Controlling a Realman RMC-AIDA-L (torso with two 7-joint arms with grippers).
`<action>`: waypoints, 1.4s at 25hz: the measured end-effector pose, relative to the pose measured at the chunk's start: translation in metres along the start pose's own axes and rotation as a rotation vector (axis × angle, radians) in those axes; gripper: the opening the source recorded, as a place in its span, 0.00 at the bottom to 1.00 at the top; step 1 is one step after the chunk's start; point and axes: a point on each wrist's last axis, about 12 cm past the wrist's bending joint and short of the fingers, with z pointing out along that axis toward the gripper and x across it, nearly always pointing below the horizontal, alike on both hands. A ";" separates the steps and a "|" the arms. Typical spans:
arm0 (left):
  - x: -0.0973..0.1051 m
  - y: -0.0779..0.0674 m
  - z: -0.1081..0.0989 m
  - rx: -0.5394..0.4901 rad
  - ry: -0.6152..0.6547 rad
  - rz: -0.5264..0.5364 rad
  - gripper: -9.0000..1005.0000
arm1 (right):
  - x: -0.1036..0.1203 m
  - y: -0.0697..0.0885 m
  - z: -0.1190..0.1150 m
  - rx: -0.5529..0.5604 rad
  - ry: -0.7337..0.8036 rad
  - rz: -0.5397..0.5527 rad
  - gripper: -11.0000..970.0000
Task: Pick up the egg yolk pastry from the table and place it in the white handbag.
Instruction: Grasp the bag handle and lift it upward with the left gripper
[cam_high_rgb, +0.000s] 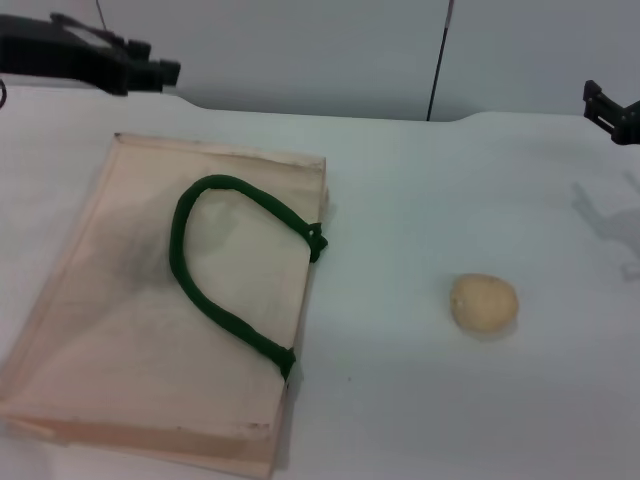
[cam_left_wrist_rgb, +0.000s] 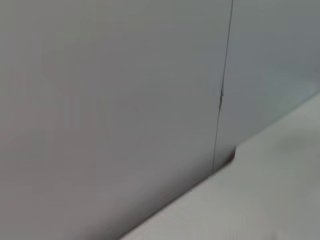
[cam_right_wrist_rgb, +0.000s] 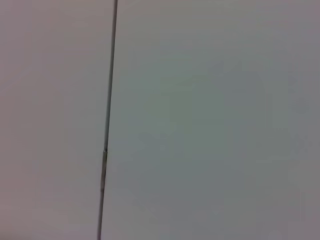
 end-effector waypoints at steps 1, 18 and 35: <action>0.001 0.001 0.003 0.002 0.023 -0.006 0.46 | 0.000 0.000 0.000 0.000 0.000 0.000 0.82; 0.022 0.011 0.045 0.081 0.150 -0.113 0.46 | -0.003 0.003 -0.001 -0.025 -0.024 0.018 0.82; 0.030 0.020 0.052 0.062 0.283 -0.152 0.46 | -0.004 0.004 -0.003 -0.036 -0.040 0.022 0.82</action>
